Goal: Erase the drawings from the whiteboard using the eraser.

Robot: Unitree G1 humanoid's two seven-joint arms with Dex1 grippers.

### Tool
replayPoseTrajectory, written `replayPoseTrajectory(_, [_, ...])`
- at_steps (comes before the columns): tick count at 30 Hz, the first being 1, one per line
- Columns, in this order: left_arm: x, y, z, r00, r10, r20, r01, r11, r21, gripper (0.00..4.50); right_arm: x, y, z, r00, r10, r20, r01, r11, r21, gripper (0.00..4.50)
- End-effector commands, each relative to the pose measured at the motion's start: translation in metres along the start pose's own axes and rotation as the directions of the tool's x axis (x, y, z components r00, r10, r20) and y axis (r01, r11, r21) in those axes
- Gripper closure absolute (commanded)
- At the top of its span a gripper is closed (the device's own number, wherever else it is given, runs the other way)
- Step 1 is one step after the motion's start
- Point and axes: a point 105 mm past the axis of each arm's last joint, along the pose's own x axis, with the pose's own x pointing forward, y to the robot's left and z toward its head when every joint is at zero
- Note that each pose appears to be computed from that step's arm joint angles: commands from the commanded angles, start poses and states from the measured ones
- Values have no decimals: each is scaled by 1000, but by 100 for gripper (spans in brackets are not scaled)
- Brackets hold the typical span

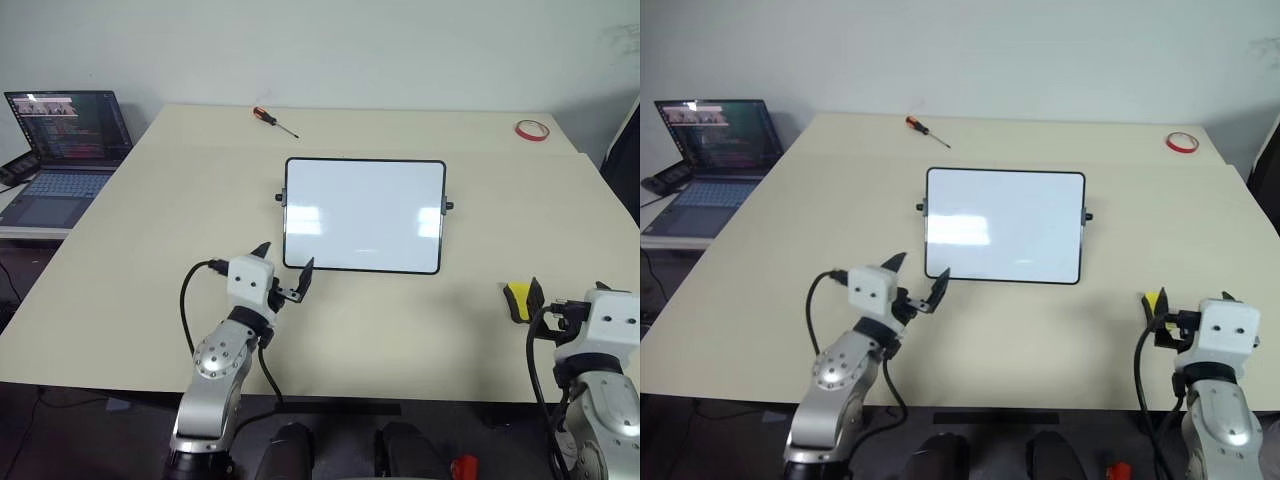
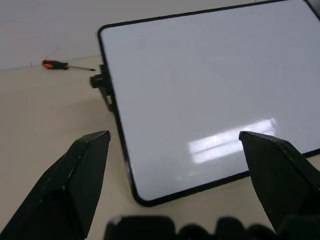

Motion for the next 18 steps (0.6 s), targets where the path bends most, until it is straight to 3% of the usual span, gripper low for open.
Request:
replayPoseTrajectory(1, [-14,13,14,991,114,65,-114,994,-3,0,-8,-5,7,998,-4,63,6,999,-38,3])
replayPoseTrajectory(9, [-27,21,12,982,178,60,-174,982,-73,0,-23,4,-9,999,31,24,-31,999,-12,3])
replayPoseTrajectory(18, [-16,16,12,983,173,67,-164,978,-129,0,-7,-4,-29,999,25,21,-26,999,21,3])
